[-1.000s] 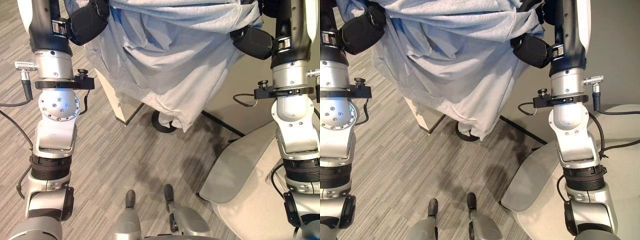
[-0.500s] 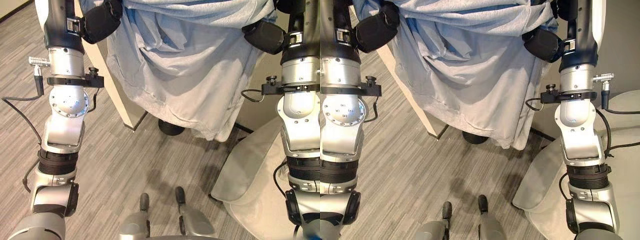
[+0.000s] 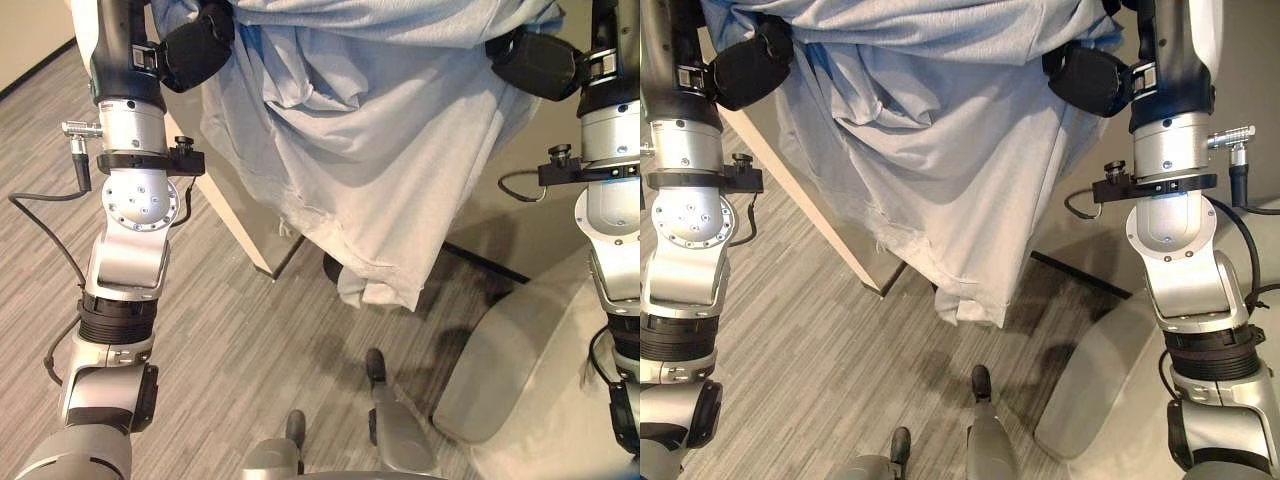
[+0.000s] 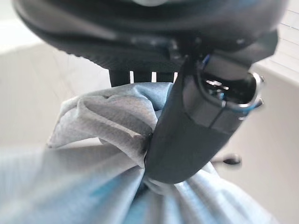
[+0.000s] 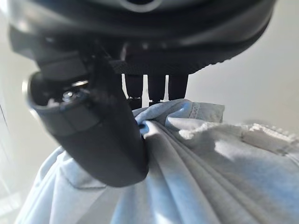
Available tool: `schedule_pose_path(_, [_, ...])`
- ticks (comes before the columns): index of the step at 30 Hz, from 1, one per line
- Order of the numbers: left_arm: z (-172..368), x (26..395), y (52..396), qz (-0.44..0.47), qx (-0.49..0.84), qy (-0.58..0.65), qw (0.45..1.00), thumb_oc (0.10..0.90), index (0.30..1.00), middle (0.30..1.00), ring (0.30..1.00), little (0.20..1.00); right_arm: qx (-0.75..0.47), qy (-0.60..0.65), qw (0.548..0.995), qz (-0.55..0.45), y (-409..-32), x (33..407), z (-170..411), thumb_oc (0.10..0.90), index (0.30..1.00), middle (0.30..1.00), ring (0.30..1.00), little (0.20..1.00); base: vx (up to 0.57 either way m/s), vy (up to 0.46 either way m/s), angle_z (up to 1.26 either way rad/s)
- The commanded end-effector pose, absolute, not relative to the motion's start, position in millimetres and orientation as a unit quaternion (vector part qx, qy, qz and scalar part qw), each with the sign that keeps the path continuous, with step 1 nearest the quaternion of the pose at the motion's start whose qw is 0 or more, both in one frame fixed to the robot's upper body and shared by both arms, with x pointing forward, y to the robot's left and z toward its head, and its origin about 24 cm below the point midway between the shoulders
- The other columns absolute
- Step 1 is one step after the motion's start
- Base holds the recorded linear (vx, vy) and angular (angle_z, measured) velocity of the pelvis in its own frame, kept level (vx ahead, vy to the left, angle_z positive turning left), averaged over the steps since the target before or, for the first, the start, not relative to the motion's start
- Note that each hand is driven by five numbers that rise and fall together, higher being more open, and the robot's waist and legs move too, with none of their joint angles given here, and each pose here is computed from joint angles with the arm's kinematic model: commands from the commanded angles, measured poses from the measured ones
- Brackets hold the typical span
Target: Hang the clothes on the sofa on the clothes rack.
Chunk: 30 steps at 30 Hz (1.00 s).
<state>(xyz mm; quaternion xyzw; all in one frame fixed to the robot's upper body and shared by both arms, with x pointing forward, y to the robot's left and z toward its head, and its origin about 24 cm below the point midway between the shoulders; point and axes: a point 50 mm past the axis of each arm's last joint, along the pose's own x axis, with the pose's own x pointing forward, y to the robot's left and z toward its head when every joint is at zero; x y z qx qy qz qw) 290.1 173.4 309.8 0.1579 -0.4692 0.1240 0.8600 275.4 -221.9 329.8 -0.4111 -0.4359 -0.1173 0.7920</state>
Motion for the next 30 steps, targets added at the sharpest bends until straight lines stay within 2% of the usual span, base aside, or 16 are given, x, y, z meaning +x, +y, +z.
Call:
schedule_pose_path(1, [336, 270, 203, 0.191, 0.186, -0.531, 0.805, 0.400, 0.300, 0.300, 0.300, 0.300, -0.338, -0.511, 0.765, -0.196, -236, 260, 361, 0.400, 0.300, 0.300, 0.300, 0.300, 0.30, -0.341, 0.23])
schedule_pose_path(6, [339, 271, 213, 0.219, 0.168, -0.528, 0.803, 0.400, 0.300, 0.300, 0.300, 0.300, -0.310, -0.517, 0.762, -0.235, -248, 253, 364, 0.400, 0.300, 0.300, 0.300, 0.300, 0.12, -0.148, 0.05])
schedule_pose_path(15, [340, 275, 217, 0.232, 0.172, -0.524, 0.801, 0.400, 0.300, 0.300, 0.300, 0.300, -0.278, -0.510, 0.777, -0.243, -256, 254, 357, 0.400, 0.300, 0.300, 0.300, 0.300, 0.03, 0.128, -0.12])
schedule_pose_path(23, [341, 269, 249, 0.300, 0.203, -0.514, 0.778, 0.400, 0.300, 0.300, 0.300, 0.300, -0.283, -0.517, 0.772, -0.236, -252, 255, 364, 0.400, 0.300, 0.300, 0.300, 0.300, 0.03, 0.100, -0.13])
schedule_pose_path(26, [358, 276, 254, 0.311, 0.231, -0.511, 0.767, 0.400, 0.300, 0.300, 0.300, 0.300, -0.330, -0.501, 0.761, -0.248, -257, 266, 382, 0.400, 0.300, 0.300, 0.300, 0.300, 0.06, 0.010, 0.02])
schedule_pose_path(30, [415, 310, 231, 0.296, 0.309, -0.504, 0.751, 0.400, 0.300, 0.300, 0.300, 0.300, -0.385, -0.449, 0.763, -0.260, -261, 295, 416, 0.400, 0.300, 0.300, 0.300, 0.300, 0.05, -0.021, 0.07])
